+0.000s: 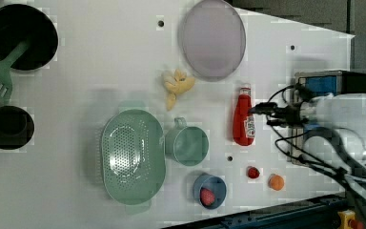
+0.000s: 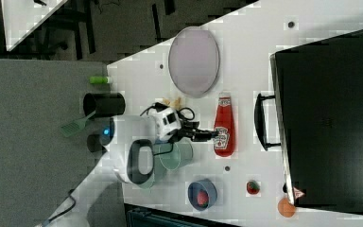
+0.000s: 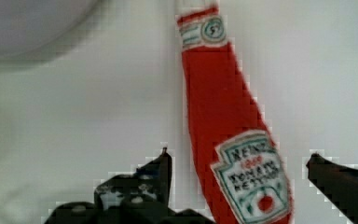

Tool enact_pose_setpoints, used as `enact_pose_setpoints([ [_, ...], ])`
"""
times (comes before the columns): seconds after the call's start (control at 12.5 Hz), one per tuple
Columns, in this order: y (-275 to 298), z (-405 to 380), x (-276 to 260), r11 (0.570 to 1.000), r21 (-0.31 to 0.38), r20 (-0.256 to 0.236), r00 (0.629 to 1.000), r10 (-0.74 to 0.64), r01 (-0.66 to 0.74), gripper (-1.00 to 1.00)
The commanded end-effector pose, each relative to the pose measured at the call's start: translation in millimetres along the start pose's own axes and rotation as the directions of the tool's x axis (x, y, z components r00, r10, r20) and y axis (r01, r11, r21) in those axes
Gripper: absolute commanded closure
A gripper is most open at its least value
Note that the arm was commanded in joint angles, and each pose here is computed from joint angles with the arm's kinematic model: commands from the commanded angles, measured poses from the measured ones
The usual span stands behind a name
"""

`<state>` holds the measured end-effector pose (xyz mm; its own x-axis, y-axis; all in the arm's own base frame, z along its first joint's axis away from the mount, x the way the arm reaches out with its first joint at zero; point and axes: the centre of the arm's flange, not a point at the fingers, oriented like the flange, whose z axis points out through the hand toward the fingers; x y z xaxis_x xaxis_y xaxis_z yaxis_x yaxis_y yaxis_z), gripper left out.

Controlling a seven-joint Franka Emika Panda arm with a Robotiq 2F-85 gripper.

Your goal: Pick ketchup from strainer and place it on the table

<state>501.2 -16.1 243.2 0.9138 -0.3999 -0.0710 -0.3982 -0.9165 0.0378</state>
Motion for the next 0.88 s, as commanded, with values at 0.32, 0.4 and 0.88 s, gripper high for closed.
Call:
enact_pose_setpoints([
  [0.32,-28,-231,25,0.954,0.032,-0.061,0.952,0.300,-0.299,-1.00],
  [0.4,-31,-259,24,0.945,0.021,-0.047,0.944,0.326,-0.326,-1.00],
  [0.88,-31,-342,20,0.927,0.019,-0.040,0.926,0.374,-0.374,-1.00],
])
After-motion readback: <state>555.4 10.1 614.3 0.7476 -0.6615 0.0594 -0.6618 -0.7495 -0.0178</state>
